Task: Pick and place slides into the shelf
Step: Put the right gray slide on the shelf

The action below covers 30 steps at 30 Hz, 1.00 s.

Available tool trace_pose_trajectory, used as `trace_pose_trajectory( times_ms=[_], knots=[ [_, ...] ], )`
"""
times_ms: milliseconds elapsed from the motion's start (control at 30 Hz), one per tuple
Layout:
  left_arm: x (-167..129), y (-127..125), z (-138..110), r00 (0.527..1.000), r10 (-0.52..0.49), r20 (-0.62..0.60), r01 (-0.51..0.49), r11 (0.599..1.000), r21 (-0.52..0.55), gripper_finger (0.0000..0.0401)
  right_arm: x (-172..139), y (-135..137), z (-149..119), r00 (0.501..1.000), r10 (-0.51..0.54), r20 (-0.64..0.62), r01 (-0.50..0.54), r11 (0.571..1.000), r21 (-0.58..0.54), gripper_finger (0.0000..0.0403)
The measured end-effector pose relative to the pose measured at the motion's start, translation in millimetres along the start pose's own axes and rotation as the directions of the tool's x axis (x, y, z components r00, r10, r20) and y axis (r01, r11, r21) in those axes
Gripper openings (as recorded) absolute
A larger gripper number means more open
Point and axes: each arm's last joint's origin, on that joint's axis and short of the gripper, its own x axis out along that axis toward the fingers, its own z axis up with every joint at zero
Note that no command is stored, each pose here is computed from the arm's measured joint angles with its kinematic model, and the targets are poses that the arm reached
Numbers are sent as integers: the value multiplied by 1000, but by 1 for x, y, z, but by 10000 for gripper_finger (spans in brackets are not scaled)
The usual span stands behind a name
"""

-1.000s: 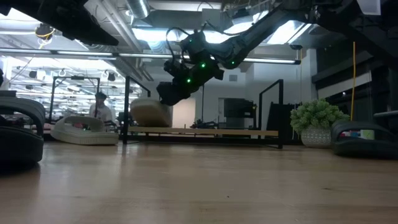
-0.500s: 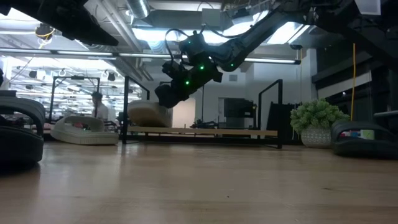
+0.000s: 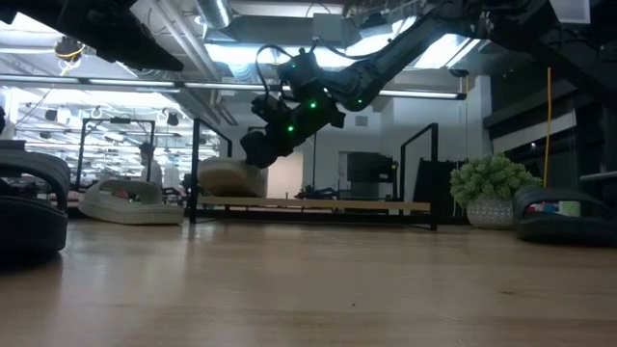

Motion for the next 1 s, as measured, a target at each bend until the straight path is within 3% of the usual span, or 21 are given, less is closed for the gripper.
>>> trace_pose_trajectory(
  times_ms=[367, 1000],
  knots=[
    [0, 0, 0, 1000, 0, 0, 0, 1000, 0, 0, 0, -1, 3, 1000, 0, 3, 0, 1000, 4, 125],
    [0, 0, 0, 1000, 0, -3, 0, 1000, -22, 0, -1, -4, 12, 1000, -4, 14, 4, 1000, 9, 129]
  ],
)
